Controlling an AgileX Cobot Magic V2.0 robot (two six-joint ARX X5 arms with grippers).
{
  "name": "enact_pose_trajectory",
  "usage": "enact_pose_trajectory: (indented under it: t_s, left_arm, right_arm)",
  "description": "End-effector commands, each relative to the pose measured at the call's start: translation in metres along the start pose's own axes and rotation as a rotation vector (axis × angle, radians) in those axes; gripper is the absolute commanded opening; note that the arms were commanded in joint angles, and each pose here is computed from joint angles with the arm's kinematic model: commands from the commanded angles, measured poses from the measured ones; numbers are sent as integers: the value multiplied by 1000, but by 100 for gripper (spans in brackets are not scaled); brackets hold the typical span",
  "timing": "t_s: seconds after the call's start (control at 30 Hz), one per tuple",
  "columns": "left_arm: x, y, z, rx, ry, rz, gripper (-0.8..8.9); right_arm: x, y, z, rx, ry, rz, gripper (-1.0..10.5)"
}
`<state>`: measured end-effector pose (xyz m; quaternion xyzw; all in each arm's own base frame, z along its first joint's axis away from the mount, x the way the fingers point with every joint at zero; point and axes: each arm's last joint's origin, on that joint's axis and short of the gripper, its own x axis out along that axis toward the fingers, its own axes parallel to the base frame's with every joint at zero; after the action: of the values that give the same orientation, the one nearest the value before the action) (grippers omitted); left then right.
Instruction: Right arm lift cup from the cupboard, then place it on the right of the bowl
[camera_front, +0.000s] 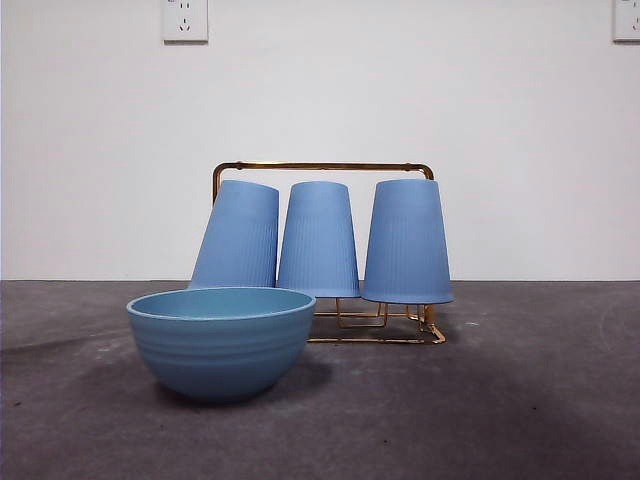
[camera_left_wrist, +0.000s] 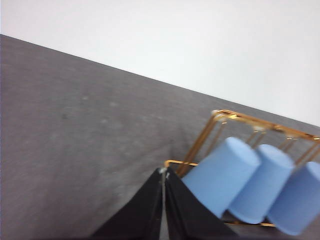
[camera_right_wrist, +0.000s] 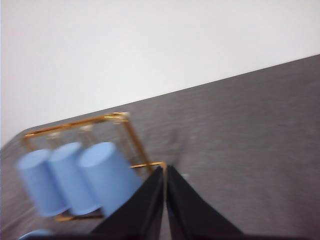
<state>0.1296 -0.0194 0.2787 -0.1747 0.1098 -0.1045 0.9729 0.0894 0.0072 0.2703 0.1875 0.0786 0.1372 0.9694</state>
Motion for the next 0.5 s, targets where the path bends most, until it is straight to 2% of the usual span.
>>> enact_pose_trajectory:
  t_s: [0.03,0.2,0.3,0.5]
  left_arm:
    - [6,-13,28,23,4,-54,7]
    - [16,-34,61,80,71,-169,7]
    - [20,-43,74,99,135,-241,7]
    - [28,-56,87,157,300,-394,7]
  right_arm:
    - [4,8,17,-17,56,66,12]
    - [13,19,43,-93,175,206,11]
    - [19,25,57,-134,241,223,11]
    - [37,39,77,-192,365,325,12]
